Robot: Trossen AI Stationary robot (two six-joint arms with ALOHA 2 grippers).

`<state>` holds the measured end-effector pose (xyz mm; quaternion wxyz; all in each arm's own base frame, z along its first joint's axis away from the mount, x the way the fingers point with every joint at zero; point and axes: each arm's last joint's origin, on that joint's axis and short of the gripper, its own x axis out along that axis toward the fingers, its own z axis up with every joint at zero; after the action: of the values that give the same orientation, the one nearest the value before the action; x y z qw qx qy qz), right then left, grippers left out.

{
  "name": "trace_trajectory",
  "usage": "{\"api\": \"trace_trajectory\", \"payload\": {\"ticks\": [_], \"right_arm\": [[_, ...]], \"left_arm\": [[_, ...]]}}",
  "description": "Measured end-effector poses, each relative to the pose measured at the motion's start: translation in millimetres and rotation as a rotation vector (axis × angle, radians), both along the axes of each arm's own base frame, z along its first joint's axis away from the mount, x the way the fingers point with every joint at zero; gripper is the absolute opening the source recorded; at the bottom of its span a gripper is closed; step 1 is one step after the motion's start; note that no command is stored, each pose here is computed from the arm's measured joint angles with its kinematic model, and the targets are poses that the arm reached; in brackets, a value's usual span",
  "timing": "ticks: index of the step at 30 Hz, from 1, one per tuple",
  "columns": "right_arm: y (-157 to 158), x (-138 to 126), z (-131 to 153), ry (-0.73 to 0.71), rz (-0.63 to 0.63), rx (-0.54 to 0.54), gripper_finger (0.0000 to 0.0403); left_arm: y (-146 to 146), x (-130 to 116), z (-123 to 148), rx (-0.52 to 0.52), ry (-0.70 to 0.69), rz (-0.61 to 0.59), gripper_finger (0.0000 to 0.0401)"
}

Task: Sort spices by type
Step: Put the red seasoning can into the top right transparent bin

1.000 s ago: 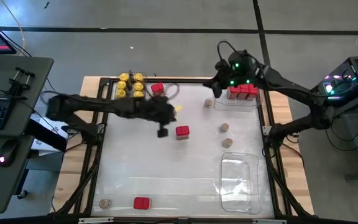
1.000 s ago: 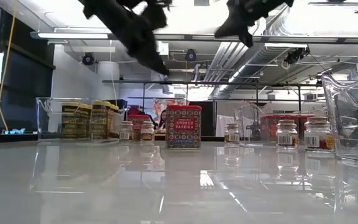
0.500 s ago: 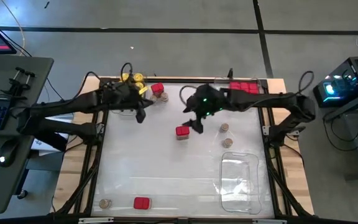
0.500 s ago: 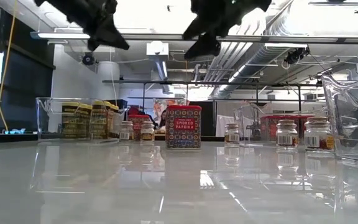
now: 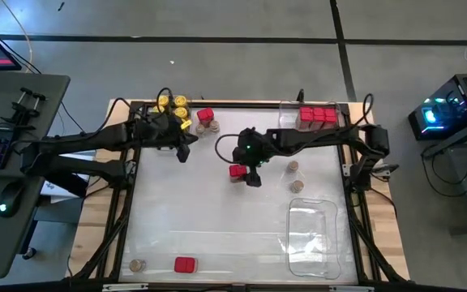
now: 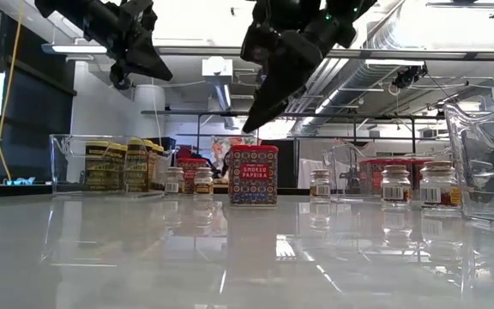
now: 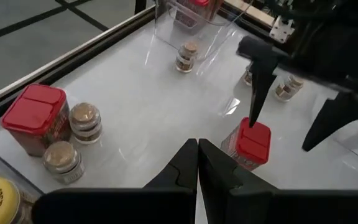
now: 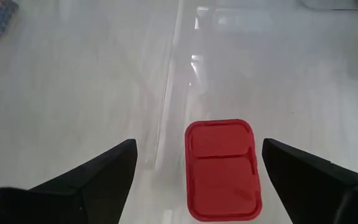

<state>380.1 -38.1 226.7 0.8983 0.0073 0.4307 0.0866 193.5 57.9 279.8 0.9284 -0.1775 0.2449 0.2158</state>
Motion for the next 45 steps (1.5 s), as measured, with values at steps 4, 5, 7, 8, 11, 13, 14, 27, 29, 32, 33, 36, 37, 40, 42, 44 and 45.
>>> {"api": "trace_trajectory", "payload": {"ticks": [4, 5, 7, 8, 11, 13, 14, 27, 29, 32, 33, 36, 37, 40, 42, 44, 45], "right_arm": [[-0.5, 2.9, -9.1, 0.019, 0.030, -0.044, 0.0343], [-0.7, 3.5, -11.6, 0.027, 0.032, -0.043, 0.0343], [-0.9, 4.9, -16.4, 0.040, 0.032, -0.043, 0.0343], [-1.0, 5.6, -19.7, 0.050, 0.038, -0.045, 0.0343], [-1.4, 8.1, -30.7, 0.082, 0.046, -0.049, 0.0343], [-1.6, 9.9, -36.9, 0.096, 0.045, -0.048, 0.0343], [-2.1, 10.3, -39.4, 0.105, 0.037, -0.058, 0.0343], [-16.8, 18.5, -14.1, 0.050, -0.175, -0.014, 0.0213], [-22.4, 23.2, -0.4, 0.007, -0.193, -0.010, 0.0213], [-35.6, 27.4, 23.2, -0.037, -0.241, -0.024, 0.0213], [-41.0, 27.4, 32.3, -0.047, -0.260, -0.034, 0.0213], [-64.6, 19.3, 63.9, -0.067, -0.384, -0.097, 0.0213], [-73.7, 13.4, 72.8, -0.066, -0.439, -0.114, 0.0213], [-100.7, -10.0, 85.2, -0.026, -0.609, -0.126, 0.0213], [-115.0, -27.1, 86.6, 0.024, -0.711, -0.132, 0.0213], [-124.5, -49.7, 88.2, 0.058, -0.811, -0.133, 0.0213], [-127.2, -62.0, 90.3, 0.054, -0.866, -0.131, 0.0213]], "left_arm": [[0.4, 0.5, 1.0, 0.008, -0.011, 0.007, 0.0000], [0.7, 1.1, 0.9, 0.008, -0.012, 0.008, 0.0000], [0.9, 1.6, 1.0, 0.009, -0.015, 0.009, 0.0000], [0.9, 1.5, 0.8, 0.009, -0.012, 0.009, 0.0000], [0.8, 1.6, 0.9, 0.009, -0.014, 0.008, 0.0000], [0.8, 1.6, 0.9, 0.008, -0.014, 0.008, 0.0000], [0.8, 1.6, 0.9, 0.008, -0.014, 0.008, 0.0000], [2.5, 1.1, 1.4, 0.039, -0.008, 0.043, 0.0000], [2.7, 1.0, 1.5, 0.043, -0.008, 0.048, 0.0000], [3.2, 1.2, 2.1, 0.045, -0.015, 0.051, 0.0000], [3.2, 1.2, 2.1, 0.045, -0.015, 0.051, 0.0000], [3.5, 1.1, 2.0, 0.054, -0.010, 0.054, 0.0000], [3.6, 1.0, 2.1, 0.056, -0.010, 0.057, 0.0000], [3.9, 0.8, 2.1, 0.063, -0.007, 0.068, 0.0000], [4.7, 0.5, 1.8, 0.063, -0.004, 0.073, 0.0000], [5.1, 0.4, 2.0, 0.064, -0.005, 0.075, 0.0000], [5.2, 0.2, 1.8, 0.065, -0.003, 0.075, 0.0000]]}}
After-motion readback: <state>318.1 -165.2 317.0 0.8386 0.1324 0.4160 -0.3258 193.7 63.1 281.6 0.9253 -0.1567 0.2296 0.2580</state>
